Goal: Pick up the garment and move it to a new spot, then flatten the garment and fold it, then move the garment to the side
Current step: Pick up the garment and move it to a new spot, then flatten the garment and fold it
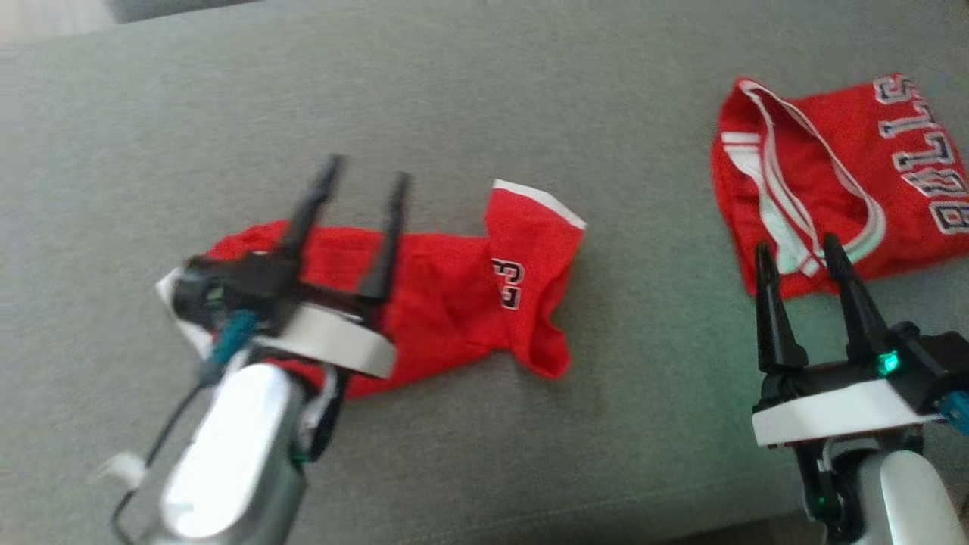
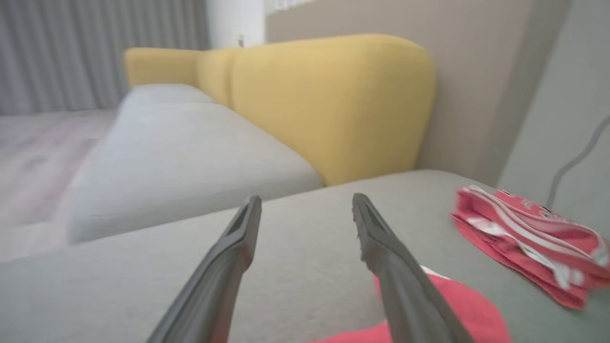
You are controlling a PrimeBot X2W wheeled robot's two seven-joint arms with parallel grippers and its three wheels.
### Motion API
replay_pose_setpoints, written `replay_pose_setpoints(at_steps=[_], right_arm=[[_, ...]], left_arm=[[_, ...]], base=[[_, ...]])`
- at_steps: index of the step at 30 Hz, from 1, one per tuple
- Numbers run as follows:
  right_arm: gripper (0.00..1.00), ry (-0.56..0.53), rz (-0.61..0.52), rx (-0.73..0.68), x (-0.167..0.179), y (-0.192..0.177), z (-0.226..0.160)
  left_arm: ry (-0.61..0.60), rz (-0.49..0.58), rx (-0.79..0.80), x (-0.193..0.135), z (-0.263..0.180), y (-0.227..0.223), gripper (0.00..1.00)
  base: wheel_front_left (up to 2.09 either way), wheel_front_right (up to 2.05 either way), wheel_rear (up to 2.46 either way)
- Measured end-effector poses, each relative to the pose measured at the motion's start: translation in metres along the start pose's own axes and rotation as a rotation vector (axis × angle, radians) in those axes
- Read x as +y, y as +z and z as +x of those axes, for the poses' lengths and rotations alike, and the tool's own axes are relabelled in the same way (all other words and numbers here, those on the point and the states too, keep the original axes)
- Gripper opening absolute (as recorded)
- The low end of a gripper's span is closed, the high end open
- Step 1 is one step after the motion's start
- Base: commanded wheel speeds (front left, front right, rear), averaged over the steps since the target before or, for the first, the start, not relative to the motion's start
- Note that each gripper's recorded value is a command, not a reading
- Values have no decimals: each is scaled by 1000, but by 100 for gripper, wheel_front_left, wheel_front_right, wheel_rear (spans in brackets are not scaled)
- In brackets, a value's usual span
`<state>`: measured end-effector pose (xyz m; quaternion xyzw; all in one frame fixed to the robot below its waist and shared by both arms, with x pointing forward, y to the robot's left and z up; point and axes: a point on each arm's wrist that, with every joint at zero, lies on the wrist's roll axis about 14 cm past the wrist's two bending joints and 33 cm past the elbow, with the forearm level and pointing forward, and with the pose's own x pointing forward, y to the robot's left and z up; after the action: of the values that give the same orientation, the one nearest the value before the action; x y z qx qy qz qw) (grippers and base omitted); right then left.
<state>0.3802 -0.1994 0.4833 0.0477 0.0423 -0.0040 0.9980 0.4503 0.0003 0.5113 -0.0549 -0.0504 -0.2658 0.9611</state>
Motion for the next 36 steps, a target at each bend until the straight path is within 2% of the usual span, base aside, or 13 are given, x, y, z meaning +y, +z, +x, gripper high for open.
replay_pose_setpoints(at_steps=[7,13,19,36], right_arm=[[100,95,-10,-15,30,9,11],[100,160,-16,-26,52,16,13],[100,186,-16,-28,61,19,4],[100,162,-30,-28,52,23,-30]], left_arm=[[332,66,-41,91,-62,28,100],[498,90,-13,127,-122,31,100],[513,61,27,119,-157,22,100],[490,49,56,94,-185,15,100]], base=[[0,0,0],[0,0,0],[0,0,0],[0,0,0]])
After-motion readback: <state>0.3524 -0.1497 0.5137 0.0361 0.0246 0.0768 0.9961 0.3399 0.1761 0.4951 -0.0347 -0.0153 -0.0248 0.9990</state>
